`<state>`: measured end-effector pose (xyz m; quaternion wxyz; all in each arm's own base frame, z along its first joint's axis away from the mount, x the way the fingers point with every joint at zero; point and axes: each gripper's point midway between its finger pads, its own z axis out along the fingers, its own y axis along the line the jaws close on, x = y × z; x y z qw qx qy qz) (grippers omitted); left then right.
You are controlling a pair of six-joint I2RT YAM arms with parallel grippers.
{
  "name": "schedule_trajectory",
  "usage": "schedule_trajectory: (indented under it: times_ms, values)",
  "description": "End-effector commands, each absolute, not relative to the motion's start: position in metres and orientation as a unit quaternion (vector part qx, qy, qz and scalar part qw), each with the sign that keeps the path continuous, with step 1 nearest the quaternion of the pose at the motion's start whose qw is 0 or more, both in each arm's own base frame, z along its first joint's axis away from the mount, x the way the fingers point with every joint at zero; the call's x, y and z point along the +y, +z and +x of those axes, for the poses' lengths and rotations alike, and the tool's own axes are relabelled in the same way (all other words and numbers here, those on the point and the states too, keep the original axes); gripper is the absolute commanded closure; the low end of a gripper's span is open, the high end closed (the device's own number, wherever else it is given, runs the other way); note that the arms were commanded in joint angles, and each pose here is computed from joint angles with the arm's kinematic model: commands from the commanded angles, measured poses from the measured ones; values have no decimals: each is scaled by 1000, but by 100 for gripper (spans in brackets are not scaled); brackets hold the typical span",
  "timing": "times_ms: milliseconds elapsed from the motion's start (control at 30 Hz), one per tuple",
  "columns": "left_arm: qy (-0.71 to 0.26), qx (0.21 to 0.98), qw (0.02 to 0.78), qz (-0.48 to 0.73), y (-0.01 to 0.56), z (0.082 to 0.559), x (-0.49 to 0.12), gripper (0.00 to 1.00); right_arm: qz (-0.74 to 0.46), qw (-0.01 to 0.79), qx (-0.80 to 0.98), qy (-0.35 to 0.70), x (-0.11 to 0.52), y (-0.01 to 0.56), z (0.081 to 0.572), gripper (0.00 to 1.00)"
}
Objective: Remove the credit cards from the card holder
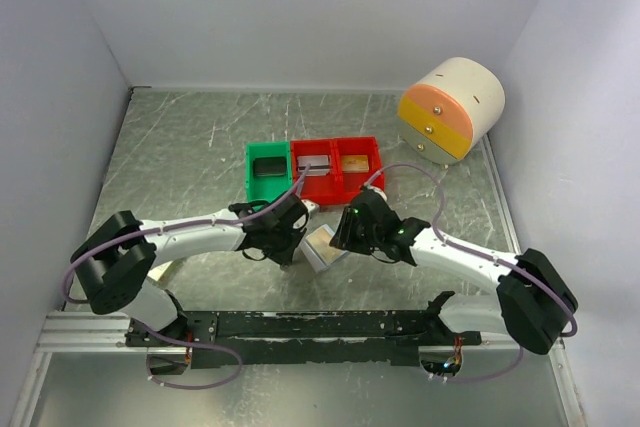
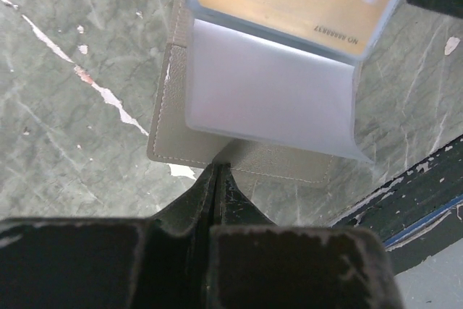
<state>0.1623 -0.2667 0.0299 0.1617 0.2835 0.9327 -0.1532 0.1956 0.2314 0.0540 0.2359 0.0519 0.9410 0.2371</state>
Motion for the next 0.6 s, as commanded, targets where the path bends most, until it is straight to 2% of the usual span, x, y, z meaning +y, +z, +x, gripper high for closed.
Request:
schedule_trajectory:
  times_ms: [0, 167, 400, 567]
  values:
    - [-150, 930, 185, 282, 44, 167, -264, 93, 27, 229, 933, 275, 238, 57, 198, 59]
    - [-147, 939, 184, 250, 38, 172, -253, 93, 18, 223, 939, 263, 244, 56, 206, 59]
    - [-136, 947, 184, 225, 39, 187, -239, 93, -4, 238, 947, 217, 239, 58, 232, 53]
    - [-143, 951, 181, 205, 40, 193, -240, 93, -12, 203, 956, 210, 242, 40, 235, 51]
